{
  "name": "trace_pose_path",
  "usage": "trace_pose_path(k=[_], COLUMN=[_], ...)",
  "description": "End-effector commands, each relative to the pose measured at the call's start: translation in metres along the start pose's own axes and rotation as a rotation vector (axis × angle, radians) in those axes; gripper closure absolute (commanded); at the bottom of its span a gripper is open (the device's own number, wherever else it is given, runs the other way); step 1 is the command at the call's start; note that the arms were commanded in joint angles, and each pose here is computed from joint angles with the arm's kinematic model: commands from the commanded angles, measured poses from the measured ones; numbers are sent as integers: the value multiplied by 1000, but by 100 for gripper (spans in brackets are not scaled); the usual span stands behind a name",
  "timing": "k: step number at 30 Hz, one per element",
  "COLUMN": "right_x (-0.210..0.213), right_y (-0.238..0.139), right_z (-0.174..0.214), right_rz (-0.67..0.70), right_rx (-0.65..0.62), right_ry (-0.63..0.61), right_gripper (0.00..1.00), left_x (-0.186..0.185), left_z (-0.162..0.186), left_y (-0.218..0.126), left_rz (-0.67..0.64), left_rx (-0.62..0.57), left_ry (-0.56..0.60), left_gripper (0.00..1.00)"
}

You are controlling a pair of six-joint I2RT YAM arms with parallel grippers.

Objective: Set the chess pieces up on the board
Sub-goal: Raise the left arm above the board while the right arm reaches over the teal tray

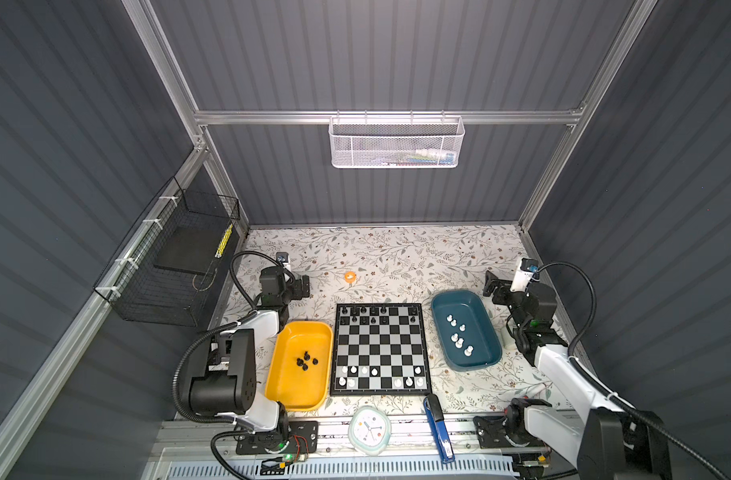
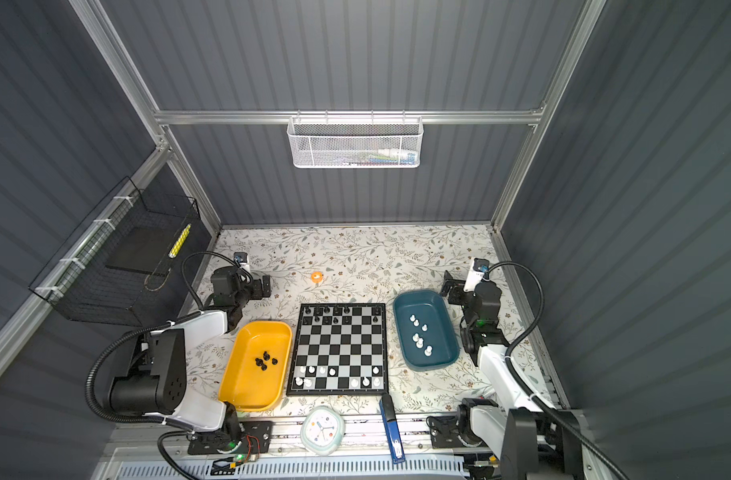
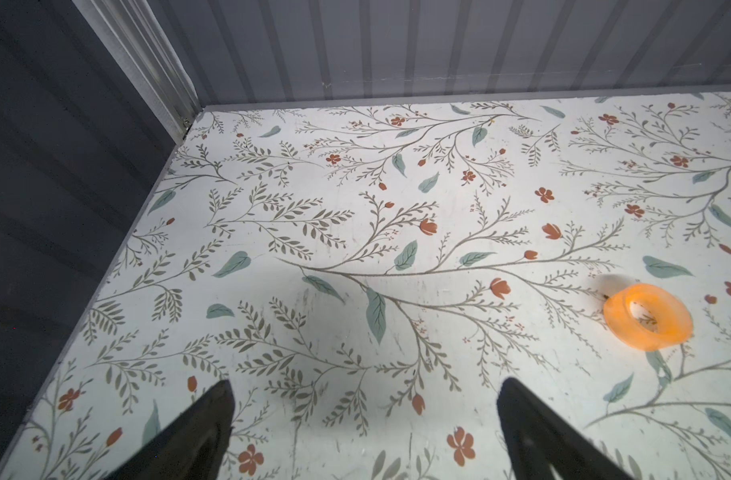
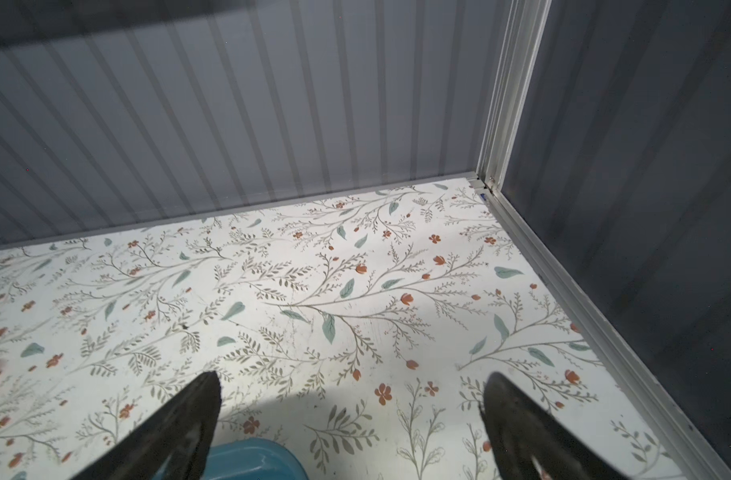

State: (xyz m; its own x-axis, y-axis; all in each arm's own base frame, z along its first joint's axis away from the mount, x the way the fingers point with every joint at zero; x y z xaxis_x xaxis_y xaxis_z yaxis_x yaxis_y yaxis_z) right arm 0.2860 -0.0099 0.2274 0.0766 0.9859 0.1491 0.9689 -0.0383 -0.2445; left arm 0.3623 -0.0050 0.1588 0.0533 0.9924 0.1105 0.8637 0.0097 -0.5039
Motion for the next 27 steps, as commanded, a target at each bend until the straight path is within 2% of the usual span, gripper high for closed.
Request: trace_pose_path(k=[1, 8, 12, 17, 24, 27], right_x=[3, 25, 38, 46, 54, 58], right_y=[-13, -43, -60, -79, -94, -99], right_z=[-8, -17, -11, -6, -7, -11], right_rz=[67, 15, -30, -57, -63, -88], right_rx=[165, 326, 431, 543, 647, 646], right_ry=[93, 173, 204, 228, 208, 211], right_gripper=[1, 5, 12, 22, 28, 28], left_x=[1, 4, 4, 0, -3, 4], left_z=[-10, -47, -67, -79, -86, -85], left_y=[-15, -38, -59, -85, -110, -106], left_rz=[4, 42, 106, 188, 234, 152], left_rx=[74, 185, 269, 296, 292, 288], left_ry=[75, 145, 218, 270, 278, 296], left_gripper=[0, 0, 0, 0, 0, 0])
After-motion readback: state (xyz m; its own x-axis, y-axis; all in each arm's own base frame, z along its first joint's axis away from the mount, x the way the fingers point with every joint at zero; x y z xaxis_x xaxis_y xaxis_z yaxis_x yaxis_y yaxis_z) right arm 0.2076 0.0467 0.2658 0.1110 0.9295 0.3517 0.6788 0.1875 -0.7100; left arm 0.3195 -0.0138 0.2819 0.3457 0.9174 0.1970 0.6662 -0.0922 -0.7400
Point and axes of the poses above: each gripper's point midway between its finger pads, its own y axis out along the fingers, its own x axis along the line the jaws close on, z = x × y, the point moved 8 cm from there along -y, back along the fingers, and after that the axes turned 2 degrees about y, right-handed, at the moved point
